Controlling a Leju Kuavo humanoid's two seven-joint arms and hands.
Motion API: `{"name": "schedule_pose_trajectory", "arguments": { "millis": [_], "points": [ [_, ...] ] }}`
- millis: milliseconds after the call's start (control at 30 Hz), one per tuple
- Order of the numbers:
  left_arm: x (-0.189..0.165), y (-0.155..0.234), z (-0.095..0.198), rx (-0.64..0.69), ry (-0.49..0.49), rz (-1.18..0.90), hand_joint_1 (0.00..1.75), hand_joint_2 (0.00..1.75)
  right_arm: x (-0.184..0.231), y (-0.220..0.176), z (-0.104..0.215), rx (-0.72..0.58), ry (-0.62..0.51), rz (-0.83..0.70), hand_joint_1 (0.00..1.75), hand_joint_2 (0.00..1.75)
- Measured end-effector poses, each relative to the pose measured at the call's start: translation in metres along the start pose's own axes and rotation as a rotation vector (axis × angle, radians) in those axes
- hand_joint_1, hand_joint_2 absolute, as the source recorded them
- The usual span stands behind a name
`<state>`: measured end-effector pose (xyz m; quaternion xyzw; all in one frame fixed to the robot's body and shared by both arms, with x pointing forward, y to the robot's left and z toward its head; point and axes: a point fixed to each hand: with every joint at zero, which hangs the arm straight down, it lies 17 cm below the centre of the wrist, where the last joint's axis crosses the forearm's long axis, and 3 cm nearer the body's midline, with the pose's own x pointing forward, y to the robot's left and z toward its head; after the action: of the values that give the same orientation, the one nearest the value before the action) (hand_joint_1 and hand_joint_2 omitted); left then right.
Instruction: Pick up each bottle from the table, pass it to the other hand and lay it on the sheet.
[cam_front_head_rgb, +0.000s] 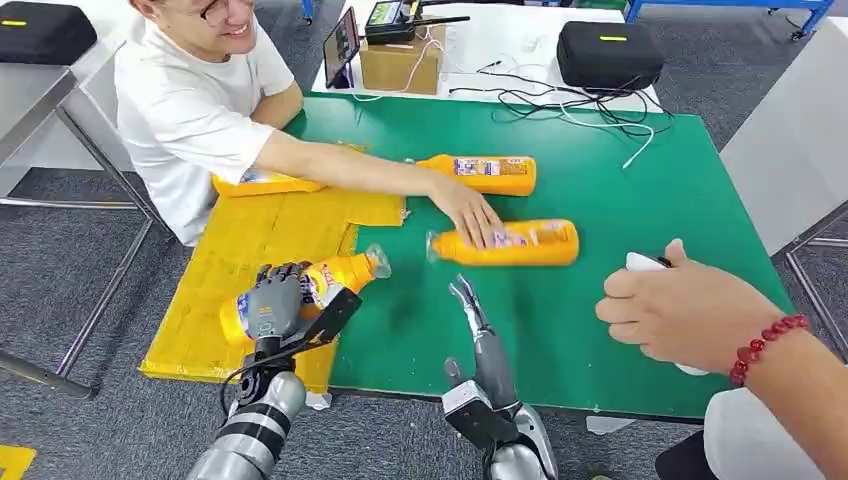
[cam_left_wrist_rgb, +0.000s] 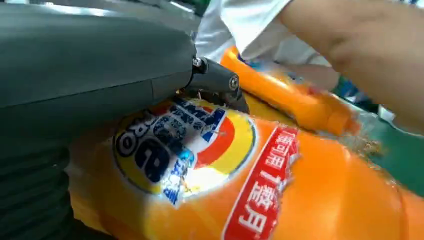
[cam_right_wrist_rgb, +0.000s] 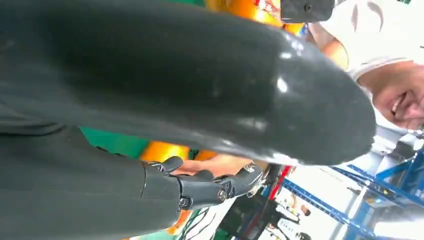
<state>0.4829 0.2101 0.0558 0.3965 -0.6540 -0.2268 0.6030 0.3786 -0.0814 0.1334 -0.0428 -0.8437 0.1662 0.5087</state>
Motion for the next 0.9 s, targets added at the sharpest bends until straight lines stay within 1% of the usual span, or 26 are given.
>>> {"name": "schedule_pose_trajectory", "arguments": {
  "millis": [167, 200, 233, 267, 333, 367, 467, 533, 567, 900],
  "points": [
    [-0.004, -0.011, -0.01, -0.039, 0.025, 0.002, 1.75, 0.0, -0.004, -0.004, -0.002, -0.011, 0.009, 0.004, 0.0, 0.0],
    [-0.005, -0.013, -0.011, -0.048, 0.031, 0.003, 1.43, 0.0, -0.004, -0.004, -0.002, -0.012, 0.011, 0.004, 0.0, 0.0],
    [-0.006, -0.015, -0.012, -0.057, 0.039, 0.005, 1.03, 0.0, -0.005, -0.004, -0.002, -0.011, 0.014, 0.005, 0.0, 0.0],
    [-0.007, -0.016, -0.013, -0.062, 0.044, 0.008, 1.03, 0.0, -0.006, -0.004, -0.002, -0.012, 0.016, 0.003, 0.0, 0.0],
    [-0.008, -0.018, -0.015, -0.074, 0.047, 0.008, 0.17, 0.0, -0.007, -0.003, -0.002, -0.014, 0.02, 0.003, 0.0, 0.0],
    [-0.008, -0.02, -0.016, -0.082, 0.046, 0.006, 0.02, 0.0, -0.007, -0.003, -0.002, -0.015, 0.021, 0.003, 0.0, 0.0],
    [-0.009, -0.025, -0.016, -0.112, 0.049, 0.014, 0.0, 0.0, -0.009, -0.004, -0.002, -0.014, 0.024, 0.009, 0.0, 0.0],
    [-0.007, -0.034, -0.016, -0.159, 0.054, 0.061, 0.0, 0.0, -0.01, -0.004, -0.002, -0.015, 0.027, 0.01, 0.0, 0.0],
    [-0.006, -0.043, -0.012, -0.204, 0.062, 0.094, 0.0, 0.0, -0.011, -0.005, -0.002, -0.017, 0.027, 0.011, 0.0, 0.0],
    [-0.005, -0.047, -0.01, -0.222, 0.055, 0.1, 0.0, 0.0, -0.011, -0.006, -0.002, -0.018, 0.027, 0.012, 0.0, 0.0]
  ]
}}
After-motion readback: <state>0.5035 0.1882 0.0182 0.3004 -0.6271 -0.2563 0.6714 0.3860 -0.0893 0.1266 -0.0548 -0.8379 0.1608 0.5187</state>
